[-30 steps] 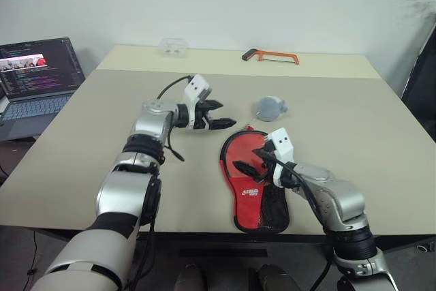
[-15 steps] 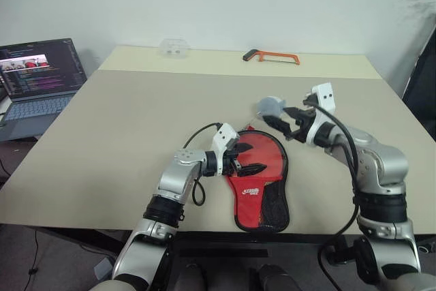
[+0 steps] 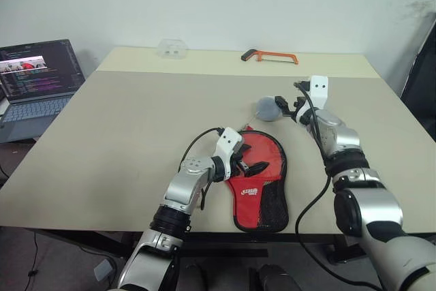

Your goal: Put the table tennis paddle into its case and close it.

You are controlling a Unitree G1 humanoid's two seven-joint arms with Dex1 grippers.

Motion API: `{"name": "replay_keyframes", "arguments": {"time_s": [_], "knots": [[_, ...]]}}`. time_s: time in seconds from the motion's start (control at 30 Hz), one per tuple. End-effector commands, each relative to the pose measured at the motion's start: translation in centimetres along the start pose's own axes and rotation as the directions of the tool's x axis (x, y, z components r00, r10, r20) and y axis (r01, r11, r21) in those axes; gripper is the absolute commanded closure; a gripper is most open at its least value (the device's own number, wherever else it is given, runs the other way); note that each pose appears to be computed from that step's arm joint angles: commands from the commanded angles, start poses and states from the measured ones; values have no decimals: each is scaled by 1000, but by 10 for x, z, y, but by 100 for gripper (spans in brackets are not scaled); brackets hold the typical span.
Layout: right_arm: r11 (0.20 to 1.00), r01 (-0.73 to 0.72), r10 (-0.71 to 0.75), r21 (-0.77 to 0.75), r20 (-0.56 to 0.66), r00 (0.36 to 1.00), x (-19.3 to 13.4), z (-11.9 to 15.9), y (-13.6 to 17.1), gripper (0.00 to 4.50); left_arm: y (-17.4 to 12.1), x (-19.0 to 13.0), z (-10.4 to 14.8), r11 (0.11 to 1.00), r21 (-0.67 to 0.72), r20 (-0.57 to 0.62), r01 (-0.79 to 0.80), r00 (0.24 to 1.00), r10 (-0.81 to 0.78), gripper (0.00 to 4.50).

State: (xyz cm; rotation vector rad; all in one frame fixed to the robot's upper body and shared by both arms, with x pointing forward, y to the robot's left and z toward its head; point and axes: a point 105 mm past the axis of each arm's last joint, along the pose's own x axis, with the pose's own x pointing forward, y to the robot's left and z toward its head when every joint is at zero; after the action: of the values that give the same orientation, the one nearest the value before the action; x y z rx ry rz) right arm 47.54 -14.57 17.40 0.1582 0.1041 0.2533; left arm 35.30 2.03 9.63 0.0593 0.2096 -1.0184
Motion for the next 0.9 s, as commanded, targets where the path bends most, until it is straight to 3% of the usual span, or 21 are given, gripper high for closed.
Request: {"name": "replay_keyframes", "arguments": {"time_s": [0.03,0.23,0.53,0.67,0.9], "knots": [[1000,-23,23,5,42,999,5,11,6,0,-8,1,-1,1000,-10,-2,20,1000,-20,2],[999,-42,42,11,-6,999,12,-8,21,0,-7,0,4,1000,3,0,7,1000,-7,2],[1000,2,-2,-4,-6,1000,16,-15,29,0,-5,-6,6,1000,16,-6,-19,1000,19,2],[999,44,-44,-23,-18,999,16,-18,26,98,-6,-9,6,1000,17,-6,-25,1000,25,0],[997,70,-71,-37,-17,997,17,-19,27,341,-4,-10,8,999,13,0,-44,999,44,0]]}}
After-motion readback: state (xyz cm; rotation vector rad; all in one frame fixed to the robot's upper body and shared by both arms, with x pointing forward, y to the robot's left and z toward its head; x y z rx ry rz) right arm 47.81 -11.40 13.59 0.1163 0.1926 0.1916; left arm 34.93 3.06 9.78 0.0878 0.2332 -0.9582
